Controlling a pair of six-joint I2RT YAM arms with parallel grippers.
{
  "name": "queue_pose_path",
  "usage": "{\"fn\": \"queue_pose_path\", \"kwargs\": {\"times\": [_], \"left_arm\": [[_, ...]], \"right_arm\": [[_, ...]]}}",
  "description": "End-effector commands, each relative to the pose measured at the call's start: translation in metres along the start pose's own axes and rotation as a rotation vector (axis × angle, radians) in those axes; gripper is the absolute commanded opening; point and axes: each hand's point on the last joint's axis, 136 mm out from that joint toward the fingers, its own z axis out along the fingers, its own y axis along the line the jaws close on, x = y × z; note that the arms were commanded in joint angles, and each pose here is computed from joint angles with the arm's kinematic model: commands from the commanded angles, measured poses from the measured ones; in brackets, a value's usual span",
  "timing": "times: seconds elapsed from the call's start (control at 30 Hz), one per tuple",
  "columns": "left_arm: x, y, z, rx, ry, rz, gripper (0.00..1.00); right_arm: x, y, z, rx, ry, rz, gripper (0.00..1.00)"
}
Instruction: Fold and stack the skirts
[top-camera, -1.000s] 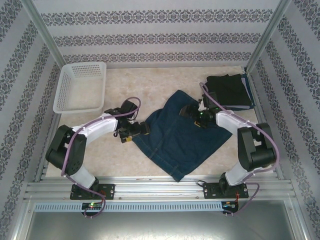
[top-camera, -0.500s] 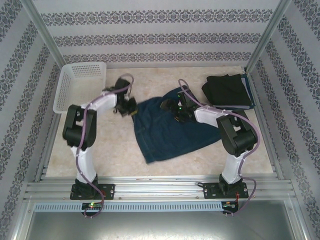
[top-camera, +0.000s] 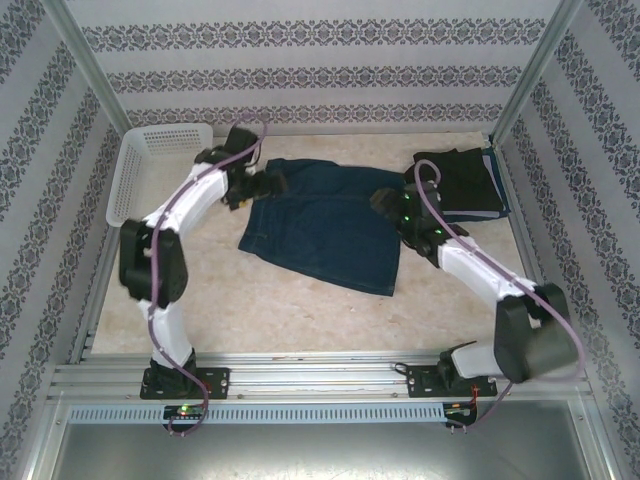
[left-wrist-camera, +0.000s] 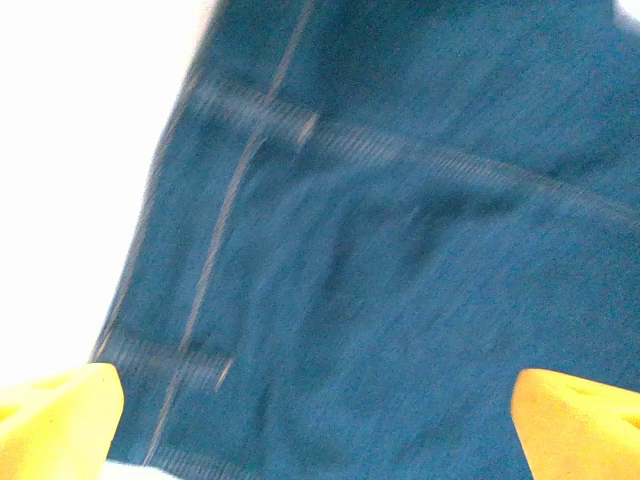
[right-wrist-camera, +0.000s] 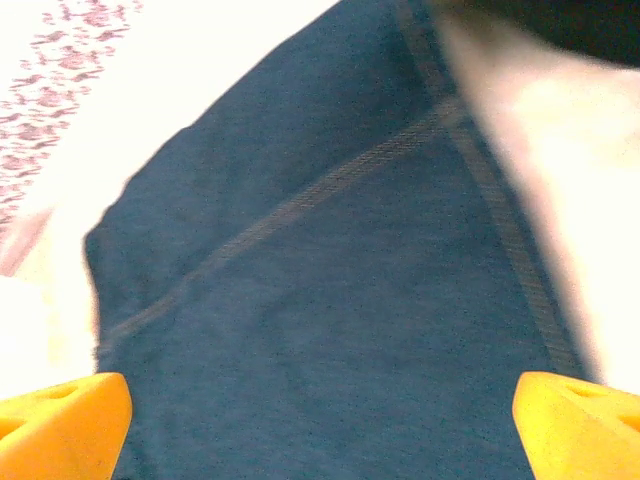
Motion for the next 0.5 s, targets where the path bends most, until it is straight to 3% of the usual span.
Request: {"fn": "queue_pose_path", "kwargs": {"times": [0.0, 0.13, 0.27, 0.47], "left_arm": [[0.037, 0.039, 0.003, -0.065, 0.002, -0.138, 0.96], [0.068, 0.061, 0.026, -0.035, 0.040, -0.280, 0.76], [0.060, 0.073, 0.048, 0.001, -0.007, -0.366, 0.72], [0.043, 0.064, 0.077, 0.046, 0.003, -0.375, 0.64]], "right_arm": [[0.016, -0.046, -0.015, 0.143, 0.038, -0.080, 0.98], [0.025, -0.053, -0.021, 0.132, 0.079, -0.095, 0.97], [0.045, -0.062, -0.023, 0.136, 0.161, -0.075, 0.97], [0.071, -0.082, -0.032, 0.153, 0.236, -0.017, 0.95]]}}
